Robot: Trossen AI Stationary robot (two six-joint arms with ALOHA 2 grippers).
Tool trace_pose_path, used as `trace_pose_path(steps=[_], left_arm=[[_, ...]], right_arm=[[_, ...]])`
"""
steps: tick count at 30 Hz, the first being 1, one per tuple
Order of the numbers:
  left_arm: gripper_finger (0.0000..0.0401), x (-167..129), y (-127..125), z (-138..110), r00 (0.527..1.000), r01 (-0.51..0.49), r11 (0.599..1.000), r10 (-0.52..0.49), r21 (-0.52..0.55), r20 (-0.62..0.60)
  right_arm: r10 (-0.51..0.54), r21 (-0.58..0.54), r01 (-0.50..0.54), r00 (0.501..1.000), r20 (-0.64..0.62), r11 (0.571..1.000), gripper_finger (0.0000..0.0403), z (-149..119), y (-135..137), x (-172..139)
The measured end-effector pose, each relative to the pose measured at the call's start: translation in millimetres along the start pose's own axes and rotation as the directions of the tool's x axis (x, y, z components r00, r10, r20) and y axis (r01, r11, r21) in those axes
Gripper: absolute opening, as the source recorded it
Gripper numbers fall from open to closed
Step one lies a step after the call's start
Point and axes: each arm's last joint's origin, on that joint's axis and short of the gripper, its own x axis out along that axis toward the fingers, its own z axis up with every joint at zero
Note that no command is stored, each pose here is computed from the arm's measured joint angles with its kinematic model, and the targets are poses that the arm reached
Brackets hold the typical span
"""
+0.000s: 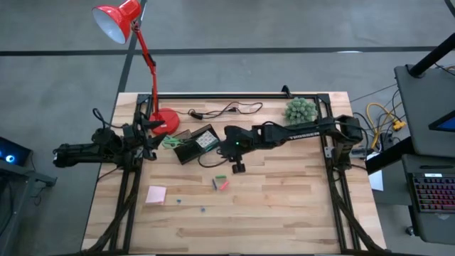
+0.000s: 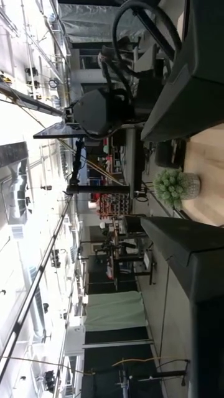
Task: Pick and place office supplies into organizer
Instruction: Put the green eraser into the desk organizer
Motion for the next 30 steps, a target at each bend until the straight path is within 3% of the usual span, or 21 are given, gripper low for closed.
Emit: trace_pose_path(steps=[8,15,21,26,30], left_arm=[[0.0196,0,0,0,1.0,0.0,1.0,0.0,0.0,-0.002],[0.0196,1,0,-1,1.0,0.001,1.0,-0.001,-0.001,-0.006],[0.0196,1,-1,-2,1.0,0.003,1.0,-0.003,0.002,-0.016],[0.0196,2,-1,-2,1.0,0.003,1.0,-0.002,0.003,-0.019],[0.0196,2,-1,-3,1.0,0.003,1.0,-0.003,0.005,-0.023]], right_arm=[[-0.007,0.019,0.007,1.0,-0.02,1.0,0.0093,-16,13,3],[-0.099,0.064,0.087,0.971,0.218,0.994,0.0093,-43,7,-39],[-0.319,0.179,0.275,0.897,0.306,0.944,0.0093,-101,19,-91],[-0.351,0.26,0.25,0.798,0.49,0.933,0.0093,-154,37,-117],[-0.379,0.337,0.224,0.768,0.517,0.914,0.0093,-192,46,-130]])
